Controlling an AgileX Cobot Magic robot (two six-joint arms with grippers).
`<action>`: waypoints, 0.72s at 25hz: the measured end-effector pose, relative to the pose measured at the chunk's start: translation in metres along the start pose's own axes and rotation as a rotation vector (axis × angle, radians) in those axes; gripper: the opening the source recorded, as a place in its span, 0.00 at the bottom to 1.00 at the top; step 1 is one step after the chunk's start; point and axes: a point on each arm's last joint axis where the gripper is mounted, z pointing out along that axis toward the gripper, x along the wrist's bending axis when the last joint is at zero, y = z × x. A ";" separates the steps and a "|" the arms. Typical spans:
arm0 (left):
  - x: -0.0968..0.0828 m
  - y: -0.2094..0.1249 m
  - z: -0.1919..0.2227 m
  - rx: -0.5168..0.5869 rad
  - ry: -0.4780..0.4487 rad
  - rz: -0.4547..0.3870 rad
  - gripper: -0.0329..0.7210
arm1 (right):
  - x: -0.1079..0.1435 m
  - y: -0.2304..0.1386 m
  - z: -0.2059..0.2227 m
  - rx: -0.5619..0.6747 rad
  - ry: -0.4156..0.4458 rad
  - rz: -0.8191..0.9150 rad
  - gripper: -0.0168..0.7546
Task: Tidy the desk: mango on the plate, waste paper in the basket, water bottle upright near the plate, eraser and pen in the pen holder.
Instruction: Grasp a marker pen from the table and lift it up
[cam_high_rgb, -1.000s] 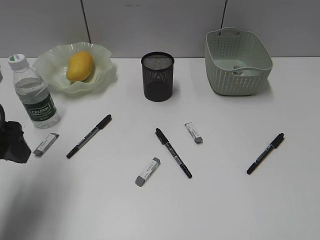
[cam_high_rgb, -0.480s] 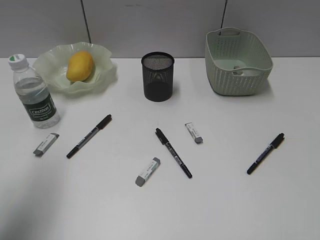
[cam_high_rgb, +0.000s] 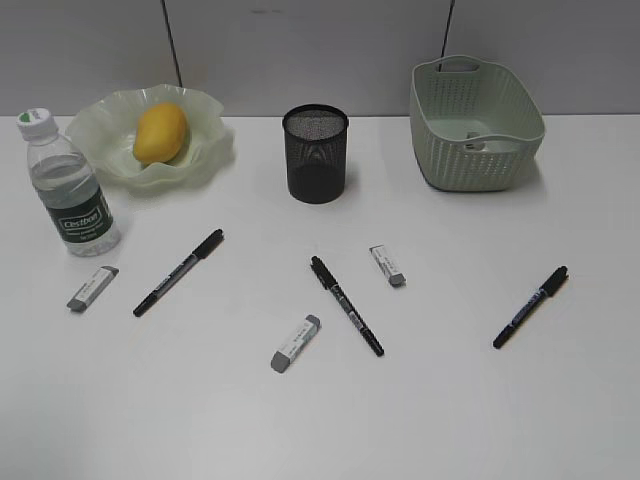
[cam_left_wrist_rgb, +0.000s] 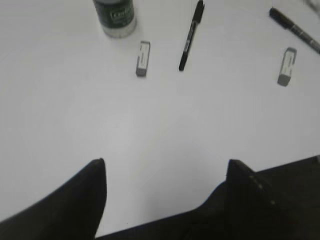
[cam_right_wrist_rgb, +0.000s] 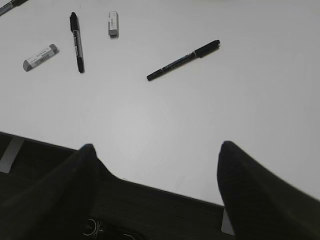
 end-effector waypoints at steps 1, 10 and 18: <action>0.000 -0.007 -0.008 -0.050 0.000 0.002 0.79 | 0.000 0.000 0.000 -0.001 0.000 0.000 0.78; 0.001 -0.043 -0.046 -0.343 0.001 0.012 0.77 | -0.001 0.004 0.006 0.038 -0.010 0.012 0.78; 0.001 -0.045 -0.039 -0.326 0.002 0.013 0.74 | -0.007 0.031 0.045 0.237 -0.085 0.121 0.78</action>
